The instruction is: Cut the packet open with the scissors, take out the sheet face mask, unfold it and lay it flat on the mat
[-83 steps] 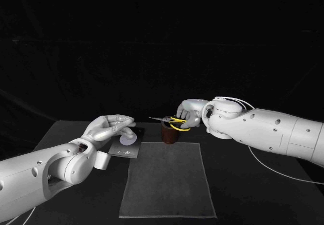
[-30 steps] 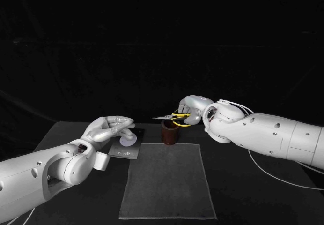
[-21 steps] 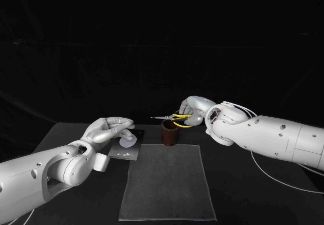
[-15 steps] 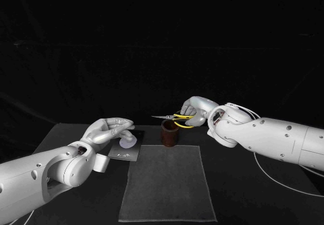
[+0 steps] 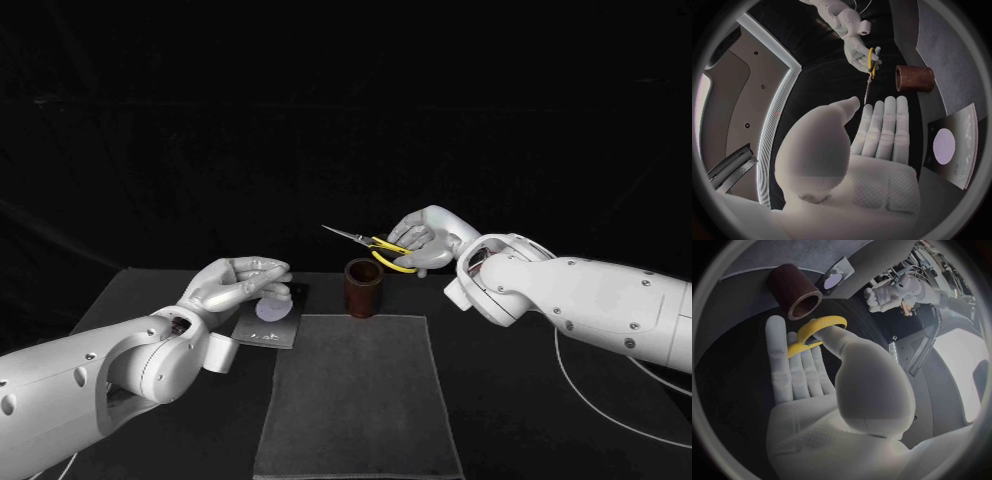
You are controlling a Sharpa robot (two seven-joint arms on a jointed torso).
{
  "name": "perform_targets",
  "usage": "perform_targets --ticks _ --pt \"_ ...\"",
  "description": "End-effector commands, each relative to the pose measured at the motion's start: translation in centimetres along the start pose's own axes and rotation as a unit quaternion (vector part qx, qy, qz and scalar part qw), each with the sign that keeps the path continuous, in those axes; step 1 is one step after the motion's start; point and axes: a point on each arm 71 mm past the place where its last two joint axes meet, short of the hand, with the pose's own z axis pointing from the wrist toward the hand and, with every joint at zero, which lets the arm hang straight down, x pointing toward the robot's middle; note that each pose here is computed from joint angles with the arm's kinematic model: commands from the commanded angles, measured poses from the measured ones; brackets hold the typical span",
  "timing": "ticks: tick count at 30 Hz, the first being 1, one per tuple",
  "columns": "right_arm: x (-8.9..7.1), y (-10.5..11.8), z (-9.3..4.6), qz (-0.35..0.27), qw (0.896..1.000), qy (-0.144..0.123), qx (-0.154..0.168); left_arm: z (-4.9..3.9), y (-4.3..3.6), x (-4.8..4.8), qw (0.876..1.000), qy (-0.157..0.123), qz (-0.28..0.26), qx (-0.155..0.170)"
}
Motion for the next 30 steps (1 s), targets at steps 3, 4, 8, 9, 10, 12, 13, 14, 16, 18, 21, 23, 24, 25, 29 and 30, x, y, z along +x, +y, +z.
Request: perform_targets --ticks 3,4,8,9,10,12,13,14,16,18,21,23,24,25,29,30 --pt "-0.3 -0.5 -0.6 0.160 0.987 -0.011 0.014 0.28 0.12 0.57 1.000 0.020 -0.006 0.002" --pt "-0.3 -0.7 -0.7 0.181 0.983 -0.010 0.018 0.34 0.16 0.63 1.000 0.021 -0.006 0.002" --pt "0.1 -1.0 -1.3 0.247 0.969 -0.004 0.030 0.62 0.28 0.84 1.000 0.024 -0.006 0.003" --pt "0.4 -1.1 -1.4 0.263 0.964 0.000 0.033 0.72 0.31 0.91 1.000 0.024 -0.006 0.005" --pt "0.5 -1.2 -1.6 0.275 0.961 0.003 0.036 0.80 0.32 0.97 1.000 0.025 -0.006 0.006" --pt "1.1 -1.4 -1.9 0.304 0.951 0.012 0.046 1.01 0.33 1.15 1.000 0.026 -0.007 0.011" --pt "1.4 -1.5 -2.1 0.316 0.947 0.018 0.052 1.12 0.33 1.26 1.000 0.027 -0.007 0.013" --pt "1.5 -1.6 -2.2 0.319 0.946 0.019 0.054 1.14 0.33 1.28 1.000 0.027 -0.007 0.013" --pt "2.6 -2.0 -2.8 0.345 0.935 0.038 0.070 1.35 0.30 1.58 0.999 0.033 -0.007 0.019" --pt "3.6 -2.3 -3.4 0.366 0.925 0.057 0.083 1.49 0.26 1.88 0.999 0.040 -0.006 0.025" --pt "5.4 -2.5 -4.3 0.401 0.906 0.092 0.097 1.68 0.18 2.38 0.998 0.051 -0.008 0.032" --pt "6.8 -2.5 -5.1 0.429 0.889 0.123 0.101 1.81 0.12 2.79 0.997 0.060 -0.012 0.037" --pt "7.4 -2.5 -5.4 0.441 0.881 0.138 0.102 1.87 0.09 2.99 0.997 0.064 -0.014 0.039" --pt "8.0 -2.6 -5.7 0.455 0.872 0.153 0.102 1.93 0.06 3.19 0.997 0.068 -0.018 0.040" --pt "9.7 -2.5 -6.8 0.499 0.836 0.208 0.096 2.12 0.01 3.86 0.995 0.079 -0.031 0.042" --pt "10.1 -2.5 -7.1 0.511 0.825 0.222 0.094 2.18 0.00 4.05 0.995 0.083 -0.036 0.042"
